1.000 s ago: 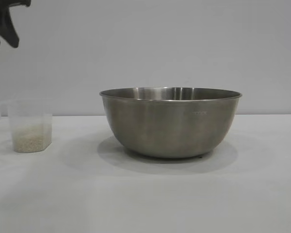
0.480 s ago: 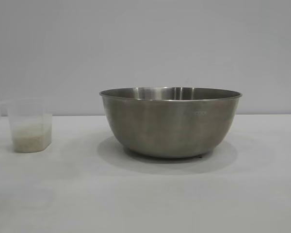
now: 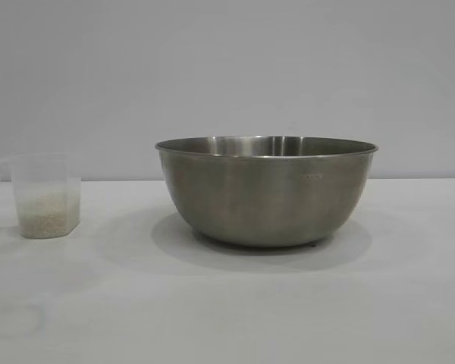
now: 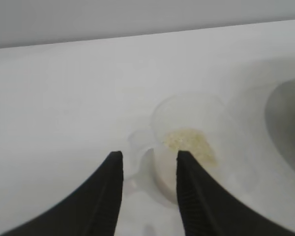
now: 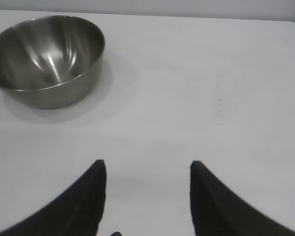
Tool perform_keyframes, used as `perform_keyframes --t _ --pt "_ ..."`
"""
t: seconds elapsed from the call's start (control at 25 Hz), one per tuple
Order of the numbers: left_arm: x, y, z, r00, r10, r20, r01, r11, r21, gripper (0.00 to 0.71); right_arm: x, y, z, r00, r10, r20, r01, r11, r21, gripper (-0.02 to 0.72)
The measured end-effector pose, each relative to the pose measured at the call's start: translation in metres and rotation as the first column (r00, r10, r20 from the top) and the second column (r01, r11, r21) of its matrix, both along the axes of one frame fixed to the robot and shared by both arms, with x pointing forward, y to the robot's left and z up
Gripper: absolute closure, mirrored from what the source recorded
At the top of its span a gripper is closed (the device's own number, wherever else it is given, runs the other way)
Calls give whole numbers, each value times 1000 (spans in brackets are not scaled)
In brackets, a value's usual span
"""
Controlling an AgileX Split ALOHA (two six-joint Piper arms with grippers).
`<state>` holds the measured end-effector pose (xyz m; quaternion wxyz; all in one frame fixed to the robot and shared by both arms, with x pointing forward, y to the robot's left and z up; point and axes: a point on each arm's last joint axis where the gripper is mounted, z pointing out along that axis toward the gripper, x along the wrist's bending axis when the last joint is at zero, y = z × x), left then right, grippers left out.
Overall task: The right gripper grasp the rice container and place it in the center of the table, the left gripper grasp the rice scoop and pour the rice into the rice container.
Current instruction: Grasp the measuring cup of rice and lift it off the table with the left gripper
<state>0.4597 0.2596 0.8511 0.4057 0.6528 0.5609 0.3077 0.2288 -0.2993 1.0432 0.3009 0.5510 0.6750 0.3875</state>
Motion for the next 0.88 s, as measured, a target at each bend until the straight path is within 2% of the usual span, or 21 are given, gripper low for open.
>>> perform_keyframes --t 0.28,0.56,0.64,0.68,0.88 --pt "10 4 1 997 70 27 -70 998 -2 473 0 0 0 1000 0 0 0 1000 0 334" --pt "31 1 9 993 61 102 -62 998 1 473 0 0 0 1000 0 0 0 1000 0 334" --pt "32 0 9 993 54 109 -55 998 15 473 0 0 0 1000 0 0 0 1000 0 334" --pt "32 0 9 993 51 110 -54 998 19 514 0 0 0 1000 0 0 0 1000 0 334" --pt "33 0 7 993 46 107 -50 998 29 514 0 0 0 1000 0 0 0 1000 0 334"
